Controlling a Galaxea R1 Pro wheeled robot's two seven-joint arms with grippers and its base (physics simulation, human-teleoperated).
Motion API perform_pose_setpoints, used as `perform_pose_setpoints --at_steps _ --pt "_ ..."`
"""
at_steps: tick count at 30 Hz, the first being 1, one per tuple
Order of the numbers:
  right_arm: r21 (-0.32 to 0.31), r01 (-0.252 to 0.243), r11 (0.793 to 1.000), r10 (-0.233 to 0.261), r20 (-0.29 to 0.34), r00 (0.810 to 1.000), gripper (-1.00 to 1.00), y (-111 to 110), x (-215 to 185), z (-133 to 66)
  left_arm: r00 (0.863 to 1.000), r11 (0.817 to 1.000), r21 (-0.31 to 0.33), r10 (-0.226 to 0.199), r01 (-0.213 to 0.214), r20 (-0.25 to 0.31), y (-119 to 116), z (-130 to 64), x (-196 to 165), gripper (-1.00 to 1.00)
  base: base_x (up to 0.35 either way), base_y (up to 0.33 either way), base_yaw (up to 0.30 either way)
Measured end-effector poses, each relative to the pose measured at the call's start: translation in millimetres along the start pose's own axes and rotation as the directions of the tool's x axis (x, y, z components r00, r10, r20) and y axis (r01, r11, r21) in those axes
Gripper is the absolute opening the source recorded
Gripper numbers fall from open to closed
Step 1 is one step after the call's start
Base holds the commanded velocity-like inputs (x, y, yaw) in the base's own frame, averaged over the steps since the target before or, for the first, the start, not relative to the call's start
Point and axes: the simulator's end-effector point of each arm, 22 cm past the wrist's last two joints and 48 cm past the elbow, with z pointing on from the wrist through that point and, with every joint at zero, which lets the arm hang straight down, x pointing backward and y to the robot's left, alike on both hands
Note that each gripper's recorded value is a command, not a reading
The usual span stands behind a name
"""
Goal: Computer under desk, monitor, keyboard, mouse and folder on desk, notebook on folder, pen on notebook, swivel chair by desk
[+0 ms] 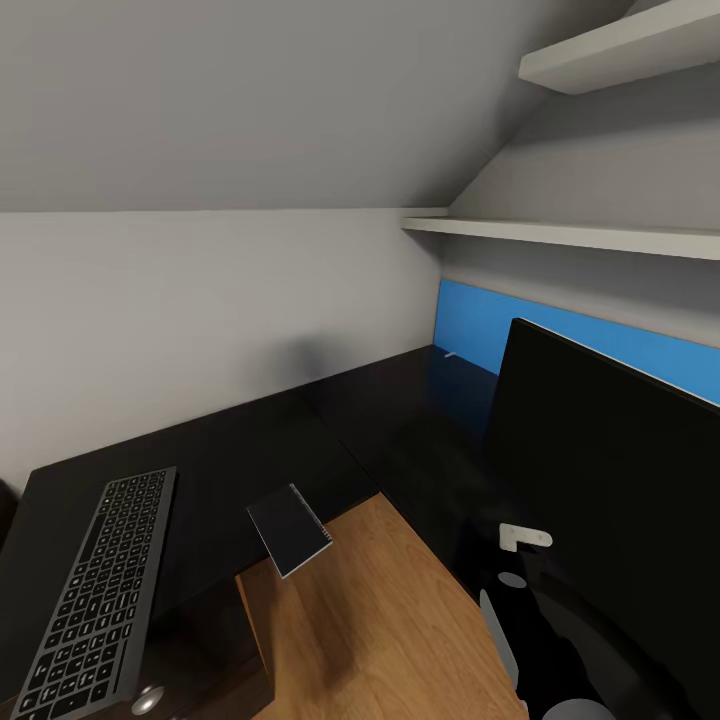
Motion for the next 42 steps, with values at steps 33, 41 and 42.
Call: perform_pose_setpoints --at_steps 33,41,42 --pt "-0.006 -0.007 1.0 0.007 0.004 1.0 -1.0 3.9 -2.3 -1.5 1.0 1.0 0.003 0.002 -0.002 0.0 -0.8 0.0 0.0 1.0 0.0 0.0 0.0" --pt "-0.009 -0.007 1.0 0.007 0.004 1.0 -1.0 5.5 -2.1 -2.0 1.0 1.0 0.003 0.003 -0.003 0.0 -0.8 0.0 0.0 1.0 0.0 0.0 0.0" --pt "-0.009 -0.007 1.0 0.007 0.005 1.0 -1.0 5.4 -2.2 -2.0 1.0 1.0 0.004 0.003 -0.003 0.0 -0.9 0.0 0.0 1.0 0.0 0.0 0.0"
